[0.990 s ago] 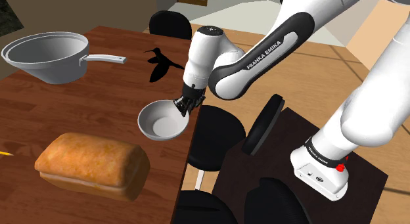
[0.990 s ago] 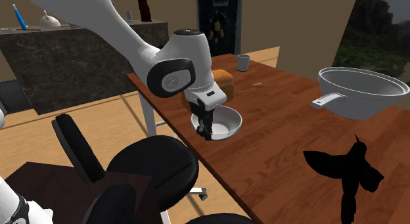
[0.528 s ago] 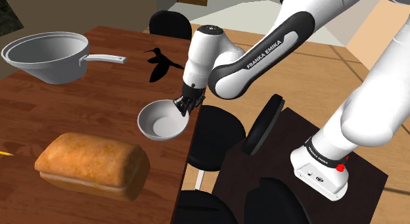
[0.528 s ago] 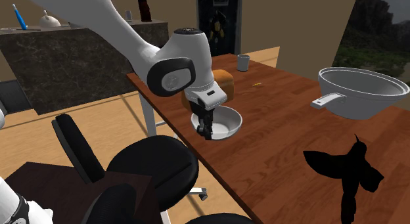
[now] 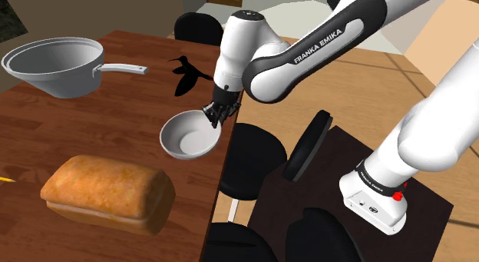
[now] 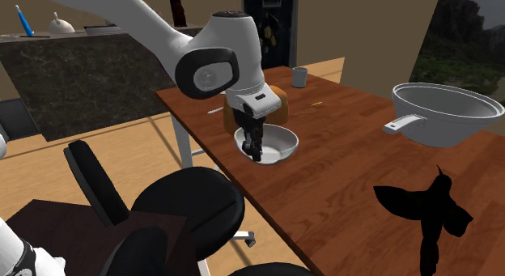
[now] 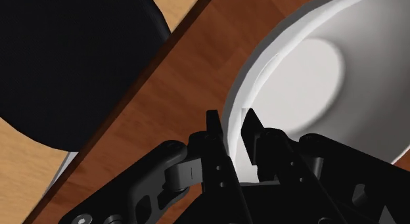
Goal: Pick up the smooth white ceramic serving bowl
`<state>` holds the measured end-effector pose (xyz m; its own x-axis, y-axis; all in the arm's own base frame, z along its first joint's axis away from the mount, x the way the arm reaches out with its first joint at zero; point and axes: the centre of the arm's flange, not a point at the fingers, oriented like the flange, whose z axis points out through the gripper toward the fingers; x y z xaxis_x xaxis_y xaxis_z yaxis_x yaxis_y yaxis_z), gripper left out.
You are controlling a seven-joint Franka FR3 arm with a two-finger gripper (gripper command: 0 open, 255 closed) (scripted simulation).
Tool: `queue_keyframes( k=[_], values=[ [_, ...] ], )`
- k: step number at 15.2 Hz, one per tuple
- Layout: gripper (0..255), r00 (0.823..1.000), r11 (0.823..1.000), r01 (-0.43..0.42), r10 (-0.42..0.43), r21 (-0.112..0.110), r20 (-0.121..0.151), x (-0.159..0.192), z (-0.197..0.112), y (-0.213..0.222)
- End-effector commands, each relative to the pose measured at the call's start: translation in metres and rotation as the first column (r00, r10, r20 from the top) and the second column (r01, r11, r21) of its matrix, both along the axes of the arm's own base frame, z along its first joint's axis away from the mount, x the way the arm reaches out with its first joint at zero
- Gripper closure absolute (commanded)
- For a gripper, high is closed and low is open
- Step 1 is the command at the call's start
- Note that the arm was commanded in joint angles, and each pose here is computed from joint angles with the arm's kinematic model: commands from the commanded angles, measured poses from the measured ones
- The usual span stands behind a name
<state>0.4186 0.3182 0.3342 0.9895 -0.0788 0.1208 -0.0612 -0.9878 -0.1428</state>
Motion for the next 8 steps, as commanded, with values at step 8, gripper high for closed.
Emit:
queue_keyframes(
  k=[8],
  values=[
    [255, 1.0, 1.0, 0.0, 0.0, 0.001, 0.0, 0.0, 0.038, 0.0]
  ],
)
